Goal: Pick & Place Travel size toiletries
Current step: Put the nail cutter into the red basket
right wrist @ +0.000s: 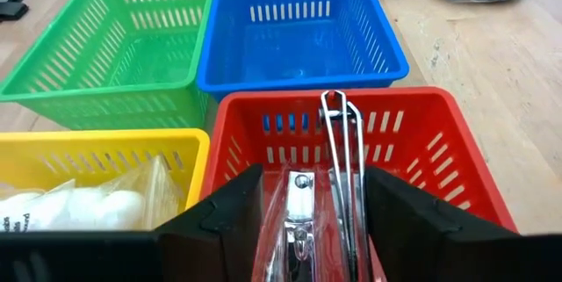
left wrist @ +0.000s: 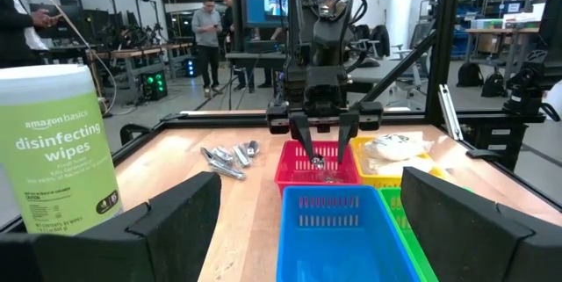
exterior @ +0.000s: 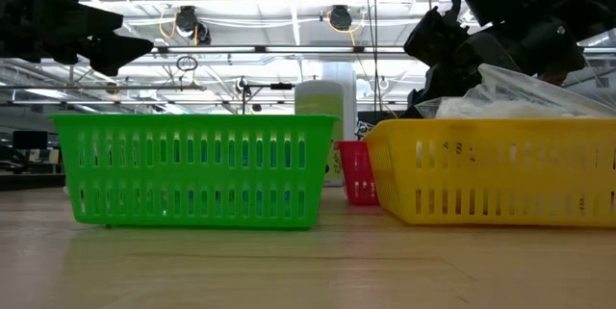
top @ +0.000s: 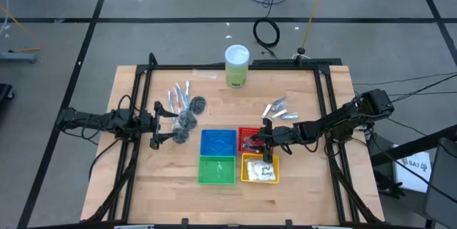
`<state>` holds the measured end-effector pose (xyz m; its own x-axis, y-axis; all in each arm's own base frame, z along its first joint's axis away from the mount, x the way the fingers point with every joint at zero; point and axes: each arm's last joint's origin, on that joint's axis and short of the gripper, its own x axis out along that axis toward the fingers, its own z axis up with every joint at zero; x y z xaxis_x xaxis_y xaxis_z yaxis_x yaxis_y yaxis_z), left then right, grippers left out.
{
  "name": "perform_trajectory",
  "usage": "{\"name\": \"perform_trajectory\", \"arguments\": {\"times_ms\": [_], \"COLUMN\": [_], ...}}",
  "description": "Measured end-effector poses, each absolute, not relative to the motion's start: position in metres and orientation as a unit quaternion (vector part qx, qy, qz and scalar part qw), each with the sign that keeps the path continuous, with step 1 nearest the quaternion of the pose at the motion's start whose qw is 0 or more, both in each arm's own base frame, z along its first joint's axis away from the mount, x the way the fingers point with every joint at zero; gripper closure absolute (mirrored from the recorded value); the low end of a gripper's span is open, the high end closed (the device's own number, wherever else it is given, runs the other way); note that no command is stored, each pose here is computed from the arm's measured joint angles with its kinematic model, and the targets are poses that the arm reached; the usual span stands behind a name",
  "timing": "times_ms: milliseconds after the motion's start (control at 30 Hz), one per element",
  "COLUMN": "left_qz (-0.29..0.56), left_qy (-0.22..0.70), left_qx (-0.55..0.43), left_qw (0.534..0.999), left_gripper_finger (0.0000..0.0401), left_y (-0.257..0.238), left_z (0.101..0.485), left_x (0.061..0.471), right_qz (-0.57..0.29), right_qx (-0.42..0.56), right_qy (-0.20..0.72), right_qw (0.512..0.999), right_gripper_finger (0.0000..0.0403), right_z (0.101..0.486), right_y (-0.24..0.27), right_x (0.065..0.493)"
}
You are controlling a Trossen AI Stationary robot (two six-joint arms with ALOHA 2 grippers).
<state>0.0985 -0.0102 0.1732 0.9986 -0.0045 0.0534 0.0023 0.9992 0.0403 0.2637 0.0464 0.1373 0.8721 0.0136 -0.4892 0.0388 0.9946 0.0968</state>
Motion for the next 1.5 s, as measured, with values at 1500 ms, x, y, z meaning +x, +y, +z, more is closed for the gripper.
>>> {"name": "perform_trajectory", "arguments": {"times_ms": [1500], "left_qz": [-0.002], "left_qy": [-0.027], "left_qx": [0.020], "left_qw": [0.999], "left_gripper_finger": [0.0054], "left_y": [-0.010], "left_z": [0.173], "left_x": [0.098], "right_qz": [0.000], "right_qx": [-0.020], "right_qy": [0.297], "right_qw": [0.955], "right_gripper_finger": [0.0249], "right_z": [0.182], "right_y": [0.046], "right_x": [0.236]}}
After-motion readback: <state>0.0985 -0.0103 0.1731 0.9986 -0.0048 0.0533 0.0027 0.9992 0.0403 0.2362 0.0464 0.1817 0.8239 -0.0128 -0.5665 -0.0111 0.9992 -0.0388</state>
